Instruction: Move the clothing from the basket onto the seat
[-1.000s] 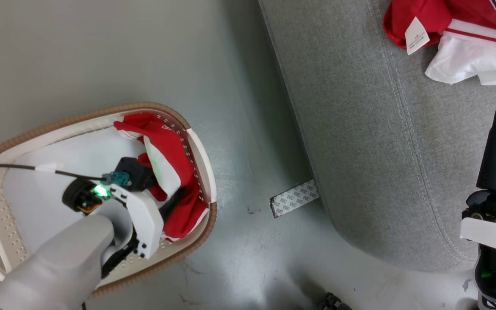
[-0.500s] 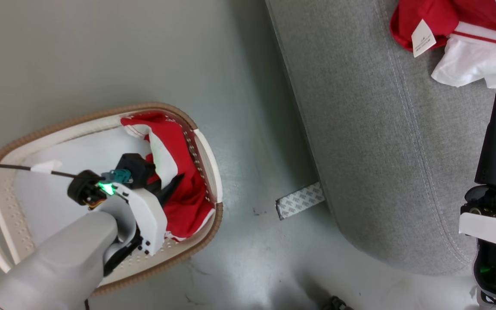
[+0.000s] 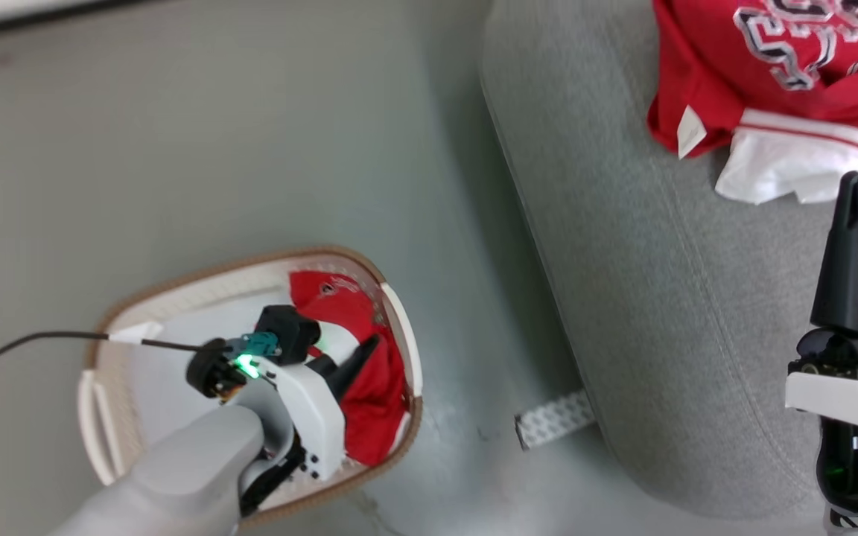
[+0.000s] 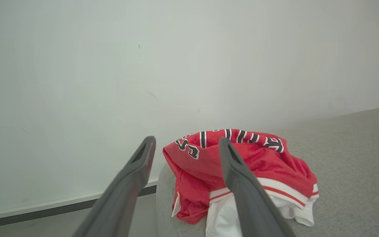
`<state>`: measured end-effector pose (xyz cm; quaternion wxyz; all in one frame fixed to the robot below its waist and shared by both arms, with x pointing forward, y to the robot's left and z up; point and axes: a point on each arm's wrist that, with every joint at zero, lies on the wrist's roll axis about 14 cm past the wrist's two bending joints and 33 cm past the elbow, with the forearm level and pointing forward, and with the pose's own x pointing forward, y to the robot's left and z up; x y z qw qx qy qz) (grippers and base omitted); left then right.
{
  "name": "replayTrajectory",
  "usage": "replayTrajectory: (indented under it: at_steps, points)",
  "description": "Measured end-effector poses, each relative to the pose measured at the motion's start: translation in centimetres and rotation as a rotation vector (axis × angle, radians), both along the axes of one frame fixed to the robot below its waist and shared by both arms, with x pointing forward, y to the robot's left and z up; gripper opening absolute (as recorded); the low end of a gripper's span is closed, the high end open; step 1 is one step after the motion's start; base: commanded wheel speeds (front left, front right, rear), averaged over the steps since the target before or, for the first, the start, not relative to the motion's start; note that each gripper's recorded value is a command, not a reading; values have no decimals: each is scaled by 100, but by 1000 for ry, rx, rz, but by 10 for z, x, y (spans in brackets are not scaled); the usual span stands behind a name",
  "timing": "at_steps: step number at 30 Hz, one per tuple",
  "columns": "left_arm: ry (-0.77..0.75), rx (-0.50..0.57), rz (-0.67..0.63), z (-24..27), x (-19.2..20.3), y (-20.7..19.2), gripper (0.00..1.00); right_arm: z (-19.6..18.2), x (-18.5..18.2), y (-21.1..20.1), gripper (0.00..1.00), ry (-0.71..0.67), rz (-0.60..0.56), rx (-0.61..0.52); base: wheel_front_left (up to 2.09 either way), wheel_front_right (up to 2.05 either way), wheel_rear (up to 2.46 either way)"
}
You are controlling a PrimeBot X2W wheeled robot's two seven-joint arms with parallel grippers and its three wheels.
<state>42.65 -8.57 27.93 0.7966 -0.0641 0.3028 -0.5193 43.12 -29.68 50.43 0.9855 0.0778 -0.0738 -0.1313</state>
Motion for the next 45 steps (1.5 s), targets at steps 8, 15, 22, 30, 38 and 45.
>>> replayTrajectory:
  at_steps: [8,15,22,30,38,45]
  points:
    - [-115,-89,106,82,7,4,0,27,-10,25,100,-68,71,29,0,0,0]
    - [-266,-144,166,148,1,17,0,44,-19,56,100,-109,157,68,0,0,0]
    - [-439,-181,209,211,-7,30,0,53,-28,85,100,-131,239,98,0,0,0]
    - [-641,-223,283,283,-8,55,0,52,-37,132,100,-123,370,127,0,0,0]
    - [-857,-283,349,365,0,83,0,52,-41,176,100,-114,498,157,0,0,0]
    - [-931,-288,383,393,9,96,0,48,-44,191,100,-101,541,168,0,0,0]
